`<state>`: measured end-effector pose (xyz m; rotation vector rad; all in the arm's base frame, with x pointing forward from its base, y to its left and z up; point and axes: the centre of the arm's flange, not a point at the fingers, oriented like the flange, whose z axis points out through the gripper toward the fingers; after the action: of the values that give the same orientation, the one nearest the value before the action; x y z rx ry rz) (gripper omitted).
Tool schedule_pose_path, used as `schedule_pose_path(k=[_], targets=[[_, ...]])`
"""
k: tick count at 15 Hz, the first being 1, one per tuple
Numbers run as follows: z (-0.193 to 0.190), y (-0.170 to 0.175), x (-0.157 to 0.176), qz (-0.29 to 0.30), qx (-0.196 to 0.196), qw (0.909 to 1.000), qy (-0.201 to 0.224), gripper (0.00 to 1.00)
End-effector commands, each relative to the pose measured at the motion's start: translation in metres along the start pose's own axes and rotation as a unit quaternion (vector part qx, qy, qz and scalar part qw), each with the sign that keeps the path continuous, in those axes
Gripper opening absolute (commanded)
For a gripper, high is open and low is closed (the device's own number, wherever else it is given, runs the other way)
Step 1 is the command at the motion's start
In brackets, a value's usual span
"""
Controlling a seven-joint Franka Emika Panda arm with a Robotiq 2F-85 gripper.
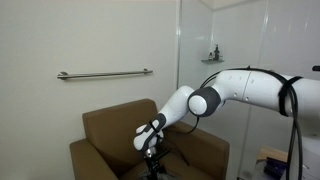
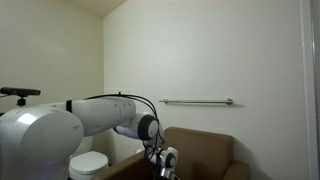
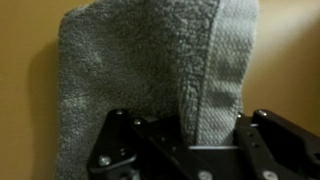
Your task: Wipe the couch with the cloth
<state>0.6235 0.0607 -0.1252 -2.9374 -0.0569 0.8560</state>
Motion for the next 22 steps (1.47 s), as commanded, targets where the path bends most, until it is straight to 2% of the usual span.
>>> schedule_pose_path(k=[1,3,5,8,14,18,20,22], targets=[[-0.012,-0.044,0.004,-0.044,-0.006,0.9976,0.052,0.04],[-0.017,-0.06,0.002,-0.058,-0.02,0.9951,0.078,0.04],[-0.014,-0.064,0.006,-0.064,-0.031,0.9941,0.082,0.04],[-0.004,-0.046,0.016,-0.056,-0.048,0.9957,0.057,0.04],[0.011,0.05,0.021,0.011,-0.066,0.9978,0.003,0.04],[0.016,0.121,0.014,0.063,-0.057,0.9962,-0.018,0.04],[0.021,0.144,0.009,0.079,-0.045,0.9954,-0.028,0.04],[0.023,0.148,0.004,0.082,-0.035,0.9956,-0.029,0.04]])
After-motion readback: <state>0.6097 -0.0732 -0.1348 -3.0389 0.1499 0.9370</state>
